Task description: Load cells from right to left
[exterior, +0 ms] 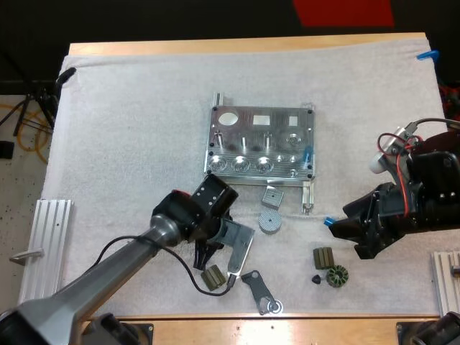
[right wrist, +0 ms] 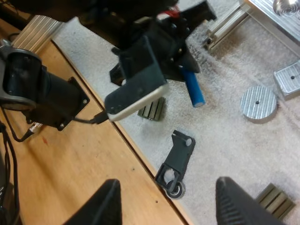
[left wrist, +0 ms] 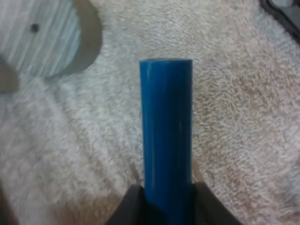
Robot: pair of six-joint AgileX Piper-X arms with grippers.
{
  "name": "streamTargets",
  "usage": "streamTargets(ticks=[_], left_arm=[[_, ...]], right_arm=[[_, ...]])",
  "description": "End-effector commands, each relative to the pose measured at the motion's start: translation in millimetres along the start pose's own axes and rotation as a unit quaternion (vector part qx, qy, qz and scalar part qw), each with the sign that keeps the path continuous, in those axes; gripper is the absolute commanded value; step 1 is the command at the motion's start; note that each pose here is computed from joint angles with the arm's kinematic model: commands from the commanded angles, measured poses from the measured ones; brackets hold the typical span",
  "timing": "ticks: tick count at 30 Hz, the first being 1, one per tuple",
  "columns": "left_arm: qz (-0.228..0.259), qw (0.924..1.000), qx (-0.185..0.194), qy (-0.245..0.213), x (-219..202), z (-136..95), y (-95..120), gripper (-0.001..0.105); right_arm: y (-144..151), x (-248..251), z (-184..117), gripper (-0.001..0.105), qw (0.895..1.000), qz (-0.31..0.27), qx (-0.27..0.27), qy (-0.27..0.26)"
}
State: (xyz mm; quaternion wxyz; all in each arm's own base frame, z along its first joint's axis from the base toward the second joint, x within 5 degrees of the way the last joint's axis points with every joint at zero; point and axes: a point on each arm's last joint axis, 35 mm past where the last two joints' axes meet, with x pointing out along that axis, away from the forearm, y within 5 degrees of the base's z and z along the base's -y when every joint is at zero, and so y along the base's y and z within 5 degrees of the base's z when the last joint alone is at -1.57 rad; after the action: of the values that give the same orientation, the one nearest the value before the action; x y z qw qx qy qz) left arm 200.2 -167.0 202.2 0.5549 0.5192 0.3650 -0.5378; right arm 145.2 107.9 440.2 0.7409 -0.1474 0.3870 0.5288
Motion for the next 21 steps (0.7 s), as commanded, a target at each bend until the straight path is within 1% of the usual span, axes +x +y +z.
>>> streamTargets(ticks=[1,2,4,5,7,11,16,17,21], left_arm=[[0.007,0.9993,-0.036,-0.005,-8,0,-2,0.004],[0.009,0.9986,-0.052,-0.007,-10,0,-3,0.004],[0.016,0.9952,-0.096,-0.013,-18,0,-4,0.004],[0.017,0.9945,-0.102,-0.013,-19,-1,-5,0.004],[0.017,0.9916,-0.128,-0.014,-25,-2,-8,0.004],[0.014,0.9885,-0.148,-0.028,-33,-2,-11,0.004],[0.007,0.9838,-0.161,-0.079,-48,0,-15,0.004],[0.01,0.9835,-0.162,-0.081,-50,0,-16,0.004],[0.027,0.9821,-0.158,-0.098,-62,-1,-19,0.004]], right_arm=[[1,-3,1,0.046,1.0,-0.008,-0.008,-0.012],[1,-3,2,0.046,1.0,-0.009,-0.007,-0.014],[0,-3,3,0.046,1.0,-0.011,-0.01,-0.02],[0,-3,3,0.046,1.0,-0.012,-0.011,-0.022],[-1,-2,5,0.046,1.0,-0.012,-0.004,-0.024],[-2,-1,6,0.046,1.0,-0.014,-0.004,-0.027],[-8,8,5,0.046,0.999,-0.016,0.006,-0.034],[-9,10,5,0.046,0.999,-0.016,0.009,-0.034],[-17,27,-1,0.046,0.998,-0.011,0.052,-0.033]])
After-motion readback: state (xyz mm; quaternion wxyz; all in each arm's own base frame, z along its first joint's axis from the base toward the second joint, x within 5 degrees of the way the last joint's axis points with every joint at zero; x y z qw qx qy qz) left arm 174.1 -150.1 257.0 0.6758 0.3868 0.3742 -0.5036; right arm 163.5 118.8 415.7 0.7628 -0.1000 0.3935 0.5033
